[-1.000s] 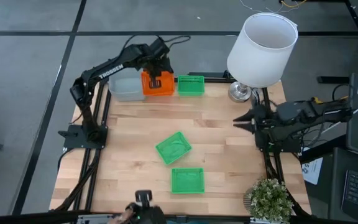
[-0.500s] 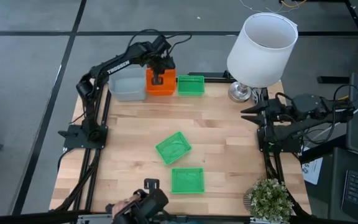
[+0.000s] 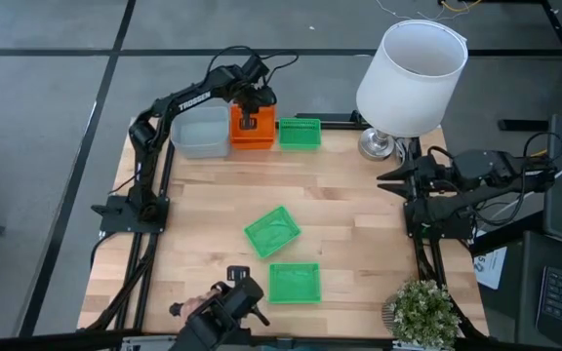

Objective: Stack baskets by color
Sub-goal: Stack the bottom orange bin on the top orange bin

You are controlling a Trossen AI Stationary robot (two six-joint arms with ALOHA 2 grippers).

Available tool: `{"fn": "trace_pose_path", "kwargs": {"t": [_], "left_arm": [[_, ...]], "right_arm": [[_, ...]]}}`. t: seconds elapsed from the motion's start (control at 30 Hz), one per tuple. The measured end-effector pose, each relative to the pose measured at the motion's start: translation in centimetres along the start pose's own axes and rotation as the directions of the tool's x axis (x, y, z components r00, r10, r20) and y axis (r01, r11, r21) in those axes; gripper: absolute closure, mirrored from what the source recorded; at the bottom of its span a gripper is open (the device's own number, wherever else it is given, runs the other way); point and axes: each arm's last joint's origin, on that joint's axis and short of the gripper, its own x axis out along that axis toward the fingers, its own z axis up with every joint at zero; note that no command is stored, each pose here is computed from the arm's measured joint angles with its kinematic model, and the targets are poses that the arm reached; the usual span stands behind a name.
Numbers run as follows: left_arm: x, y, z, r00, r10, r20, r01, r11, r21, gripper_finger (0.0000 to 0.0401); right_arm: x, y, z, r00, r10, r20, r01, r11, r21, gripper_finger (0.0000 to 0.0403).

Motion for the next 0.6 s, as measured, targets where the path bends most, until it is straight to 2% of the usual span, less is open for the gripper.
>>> {"fn": "trace_pose_path", "kwargs": {"t": [0.23,0.6], "left_arm": [[0.5,0.2,-0.5,1.000,-0.021,-0.010,0.022,1.000,0.016,0.0401],[3.7,-0.7,-0.1,0.997,-0.067,-0.038,0.067,0.997,0.024,0.0401]], "right_arm": [[0.0,0.0,0.0,1.000,0.000,0.000,0.000,1.000,-0.004,0.0315],[0.0,0.0,-0.3,1.000,-0.004,-0.026,0.003,1.000,-0.011,0.0315]]}}
